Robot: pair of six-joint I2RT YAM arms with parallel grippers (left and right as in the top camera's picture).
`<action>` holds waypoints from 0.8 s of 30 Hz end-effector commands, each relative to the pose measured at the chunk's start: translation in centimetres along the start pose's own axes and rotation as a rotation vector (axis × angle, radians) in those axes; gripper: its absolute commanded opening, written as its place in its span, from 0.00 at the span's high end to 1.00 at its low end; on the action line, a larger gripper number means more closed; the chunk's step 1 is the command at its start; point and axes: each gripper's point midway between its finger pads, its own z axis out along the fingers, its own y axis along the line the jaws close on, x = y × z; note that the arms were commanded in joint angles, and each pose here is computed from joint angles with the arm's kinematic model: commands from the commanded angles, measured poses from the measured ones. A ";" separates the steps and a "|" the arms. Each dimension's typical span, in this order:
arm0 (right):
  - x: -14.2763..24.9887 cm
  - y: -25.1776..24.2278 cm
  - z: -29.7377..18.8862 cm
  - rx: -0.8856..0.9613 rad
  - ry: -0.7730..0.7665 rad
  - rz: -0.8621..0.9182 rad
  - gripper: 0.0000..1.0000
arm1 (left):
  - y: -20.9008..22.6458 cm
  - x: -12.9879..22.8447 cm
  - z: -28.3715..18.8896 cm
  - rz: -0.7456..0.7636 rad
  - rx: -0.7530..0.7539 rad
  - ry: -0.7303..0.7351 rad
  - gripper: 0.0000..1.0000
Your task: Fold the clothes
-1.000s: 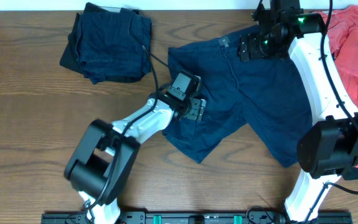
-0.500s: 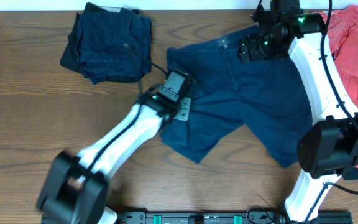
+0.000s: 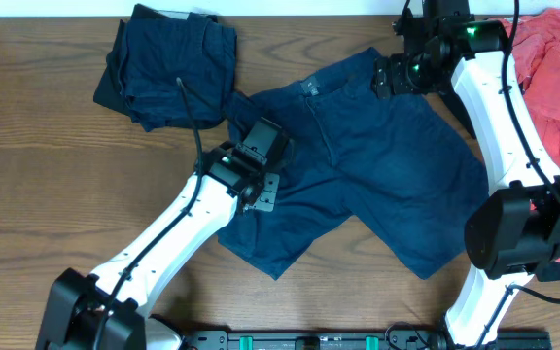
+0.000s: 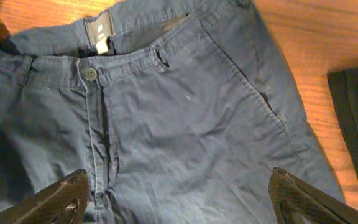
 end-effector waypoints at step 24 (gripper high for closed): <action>14.4 -1.6 9.1 0.042 0.369 0.238 0.69 | 9.4 -11.3 -5.8 -0.358 -0.011 -0.339 0.30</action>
